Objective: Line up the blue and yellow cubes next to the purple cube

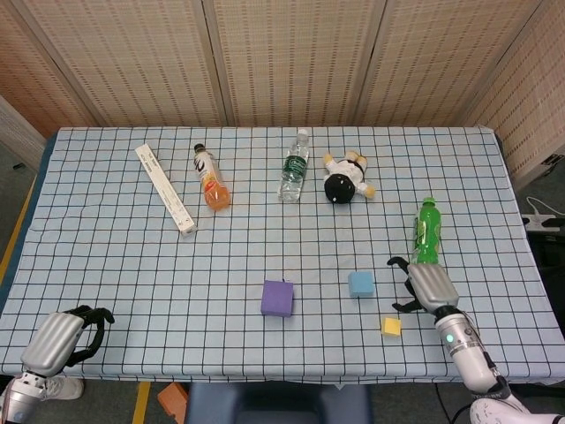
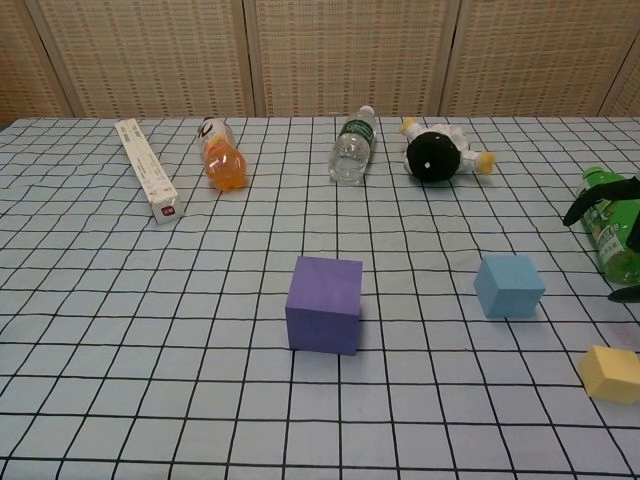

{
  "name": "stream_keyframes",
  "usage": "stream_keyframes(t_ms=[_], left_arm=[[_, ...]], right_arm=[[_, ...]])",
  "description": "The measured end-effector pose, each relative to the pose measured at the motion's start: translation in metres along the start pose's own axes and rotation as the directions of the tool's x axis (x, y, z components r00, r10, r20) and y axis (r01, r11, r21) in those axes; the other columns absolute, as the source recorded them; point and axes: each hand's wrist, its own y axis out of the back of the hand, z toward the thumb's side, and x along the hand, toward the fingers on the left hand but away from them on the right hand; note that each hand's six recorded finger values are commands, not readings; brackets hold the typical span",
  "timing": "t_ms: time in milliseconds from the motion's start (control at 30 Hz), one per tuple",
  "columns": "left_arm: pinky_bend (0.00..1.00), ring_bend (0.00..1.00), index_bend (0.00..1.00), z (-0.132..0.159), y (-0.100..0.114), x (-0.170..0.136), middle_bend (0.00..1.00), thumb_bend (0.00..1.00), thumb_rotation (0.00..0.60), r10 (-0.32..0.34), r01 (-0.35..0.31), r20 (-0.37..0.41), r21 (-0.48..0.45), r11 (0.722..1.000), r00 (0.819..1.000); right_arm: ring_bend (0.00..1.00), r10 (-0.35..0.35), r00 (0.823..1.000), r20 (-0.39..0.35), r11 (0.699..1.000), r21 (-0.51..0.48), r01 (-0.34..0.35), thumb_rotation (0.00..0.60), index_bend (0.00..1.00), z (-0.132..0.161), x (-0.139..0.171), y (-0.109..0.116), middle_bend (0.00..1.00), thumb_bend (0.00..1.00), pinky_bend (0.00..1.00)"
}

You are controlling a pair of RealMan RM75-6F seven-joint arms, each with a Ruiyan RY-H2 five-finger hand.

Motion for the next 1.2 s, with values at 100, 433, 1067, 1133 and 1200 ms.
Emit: stream_keyframes(t_ms=[100, 433, 1067, 1133, 1200], left_arm=[[0.61, 0.43, 0.46, 0.000, 0.001, 0.000, 0.55, 0.57, 0.600, 0.003, -0.003, 0.000, -0.004, 1.000, 1.000], [0.61, 0.43, 0.46, 0.002, 0.003, -0.001, 0.55, 0.58, 0.600, 0.012, -0.012, 0.011, -0.007, 1.000, 1.000], [0.61, 0.43, 0.46, 0.001, 0.005, -0.002, 0.56, 0.57, 0.600, 0.021, -0.020, 0.009, -0.012, 1.000, 1.000], [0.61, 0.43, 0.46, 0.001, 0.005, -0.002, 0.56, 0.57, 0.600, 0.021, -0.021, 0.010, -0.012, 1.000, 1.000], [0.61, 0.43, 0.46, 0.001, 0.005, -0.002, 0.56, 0.57, 0.600, 0.021, -0.021, 0.011, -0.012, 1.000, 1.000]], right_arm=[[0.86, 0.007, 1.000, -0.011, 1.000, -0.004, -0.007, 0.600, 0.31, 0.005, -0.009, -0.005, 0.96, 0.01, 1.00], [0.86, 0.030, 0.999, -0.031, 0.999, -0.017, -0.030, 0.600, 0.35, 0.021, -0.035, -0.028, 0.96, 0.01, 1.00], [0.87, -0.007, 0.998, -0.058, 0.999, -0.043, 0.004, 0.600, 0.41, 0.034, -0.056, -0.038, 0.96, 0.01, 1.00], [0.87, -0.010, 0.998, -0.062, 0.999, -0.043, 0.007, 0.600, 0.43, 0.034, -0.057, -0.038, 0.96, 0.01, 1.00], [0.87, -0.013, 0.998, -0.065, 0.999, -0.043, 0.011, 0.600, 0.47, 0.035, -0.057, -0.038, 0.97, 0.02, 1.00]])
